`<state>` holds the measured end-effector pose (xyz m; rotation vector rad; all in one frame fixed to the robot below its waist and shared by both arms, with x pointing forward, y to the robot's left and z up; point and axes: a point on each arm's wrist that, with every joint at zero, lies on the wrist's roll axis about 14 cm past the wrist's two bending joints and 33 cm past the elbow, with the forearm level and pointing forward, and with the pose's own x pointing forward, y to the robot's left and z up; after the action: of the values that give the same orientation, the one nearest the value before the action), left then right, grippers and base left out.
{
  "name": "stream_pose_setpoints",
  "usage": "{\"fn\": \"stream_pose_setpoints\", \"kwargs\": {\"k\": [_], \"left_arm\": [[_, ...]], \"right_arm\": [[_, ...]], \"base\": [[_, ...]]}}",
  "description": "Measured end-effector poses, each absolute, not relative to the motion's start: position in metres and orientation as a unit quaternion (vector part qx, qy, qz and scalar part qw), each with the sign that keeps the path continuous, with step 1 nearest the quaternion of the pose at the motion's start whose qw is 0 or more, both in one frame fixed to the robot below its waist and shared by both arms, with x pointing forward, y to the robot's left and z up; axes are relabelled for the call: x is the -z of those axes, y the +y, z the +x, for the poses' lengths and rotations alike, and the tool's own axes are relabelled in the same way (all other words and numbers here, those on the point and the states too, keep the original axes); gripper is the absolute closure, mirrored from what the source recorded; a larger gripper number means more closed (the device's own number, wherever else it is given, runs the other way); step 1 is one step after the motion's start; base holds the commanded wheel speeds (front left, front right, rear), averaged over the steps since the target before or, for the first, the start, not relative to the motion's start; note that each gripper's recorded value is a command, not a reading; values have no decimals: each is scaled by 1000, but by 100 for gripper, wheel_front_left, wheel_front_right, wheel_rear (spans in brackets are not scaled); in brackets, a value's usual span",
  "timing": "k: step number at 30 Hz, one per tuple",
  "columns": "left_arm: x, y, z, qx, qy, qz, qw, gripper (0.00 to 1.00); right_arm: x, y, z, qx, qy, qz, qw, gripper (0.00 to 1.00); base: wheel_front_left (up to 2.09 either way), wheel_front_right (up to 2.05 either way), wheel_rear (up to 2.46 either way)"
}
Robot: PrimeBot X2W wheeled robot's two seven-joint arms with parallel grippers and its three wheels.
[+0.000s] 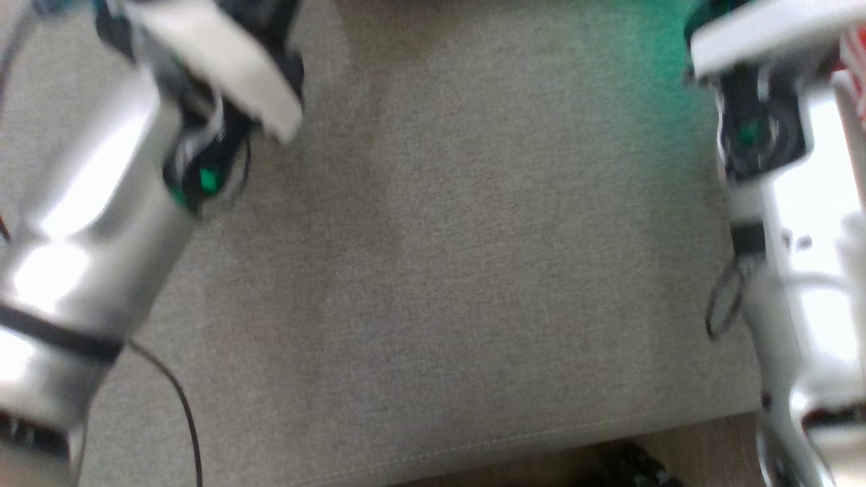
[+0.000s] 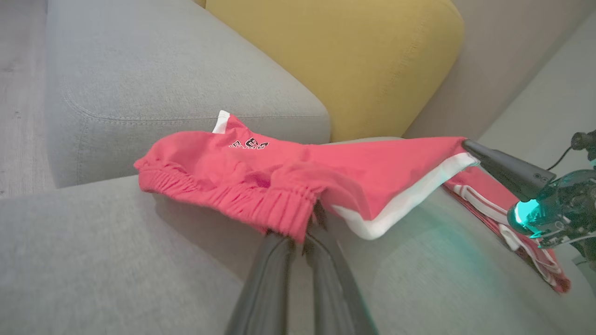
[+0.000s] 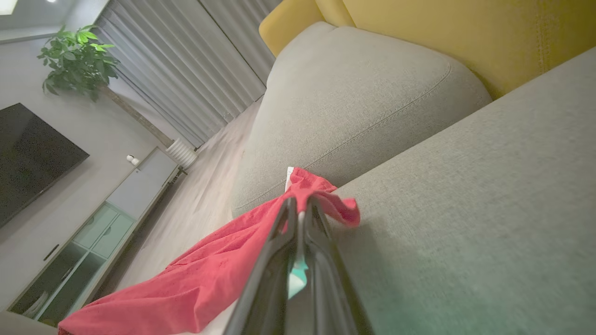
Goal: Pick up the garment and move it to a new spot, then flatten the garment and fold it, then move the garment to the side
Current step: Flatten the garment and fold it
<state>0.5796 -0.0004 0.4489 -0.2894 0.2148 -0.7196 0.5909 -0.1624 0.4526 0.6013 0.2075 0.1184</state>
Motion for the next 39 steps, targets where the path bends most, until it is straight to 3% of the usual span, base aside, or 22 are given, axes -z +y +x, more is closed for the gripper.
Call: {"fn": "stream_pose_setpoints", "kwargs": {"k": [10,19,24,29,39], "left_arm": [[-445,12,453,361,146,-172,905,100],[-448,11,324,337,219,-233,886,100],[-452,7,279,324,250,-283,868,100],[-462,6,288,314,236,-311,866,100],[-498,0,350,302,188,-395,847,100]], "right_arm": [[-463,-196,477,-27,94,300,949,100],[-458,-213,351,11,160,275,948,100],[-467,-224,313,32,175,268,947,100],[-479,-222,331,20,170,261,950,100],[-493,-174,443,-75,173,231,954,100]], "base": [[0,0,0],[0,0,0],[0,0,0],[0,0,0],[0,0,0]]}}
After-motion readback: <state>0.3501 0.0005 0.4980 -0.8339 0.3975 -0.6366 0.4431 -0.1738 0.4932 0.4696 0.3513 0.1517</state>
